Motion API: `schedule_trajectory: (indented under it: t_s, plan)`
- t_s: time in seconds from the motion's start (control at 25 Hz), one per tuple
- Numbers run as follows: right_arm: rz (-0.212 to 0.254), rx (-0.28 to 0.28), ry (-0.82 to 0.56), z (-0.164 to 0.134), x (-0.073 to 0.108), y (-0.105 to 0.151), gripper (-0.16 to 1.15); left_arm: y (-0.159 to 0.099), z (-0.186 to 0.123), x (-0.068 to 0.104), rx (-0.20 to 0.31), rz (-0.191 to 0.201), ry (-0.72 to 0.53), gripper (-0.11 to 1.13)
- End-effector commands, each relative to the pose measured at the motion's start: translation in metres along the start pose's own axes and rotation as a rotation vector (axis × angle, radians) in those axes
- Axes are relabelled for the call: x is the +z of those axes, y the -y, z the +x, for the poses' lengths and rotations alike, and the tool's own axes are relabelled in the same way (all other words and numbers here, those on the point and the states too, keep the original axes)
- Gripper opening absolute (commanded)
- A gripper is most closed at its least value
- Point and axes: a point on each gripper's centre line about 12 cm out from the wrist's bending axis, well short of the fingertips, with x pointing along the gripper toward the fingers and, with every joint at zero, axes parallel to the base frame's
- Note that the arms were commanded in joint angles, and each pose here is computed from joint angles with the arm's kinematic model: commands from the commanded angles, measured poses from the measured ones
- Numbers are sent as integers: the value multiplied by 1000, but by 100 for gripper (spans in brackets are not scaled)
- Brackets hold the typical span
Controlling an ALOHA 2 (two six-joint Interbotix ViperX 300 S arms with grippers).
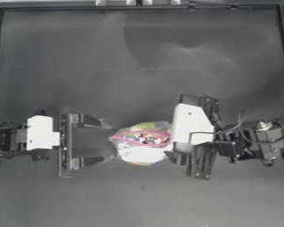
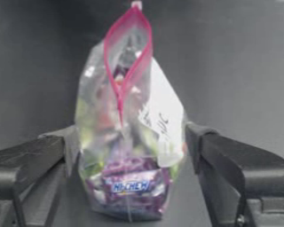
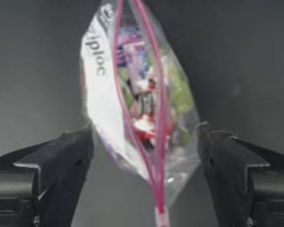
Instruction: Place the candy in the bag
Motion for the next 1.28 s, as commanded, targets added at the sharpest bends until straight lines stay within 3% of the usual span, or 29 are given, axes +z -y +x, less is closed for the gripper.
schedule_trajectory:
  t_s: [0.04,0.24,0.68,1.28]
  plan:
    - [24,11,54,-20,4,6,96,-5,-8,19,0,-8,30,99]
    - [57,-1,90,-32,-7,17,96,-9,-20,34,-8,28,17,98]
    - [66,-7,198,-47,-32,34,96,-18,-58,65,-41,-2,3,97]
    - [124,35,295,-64,-65,48,96,-23,-90,72,-62,-16,-6,97]
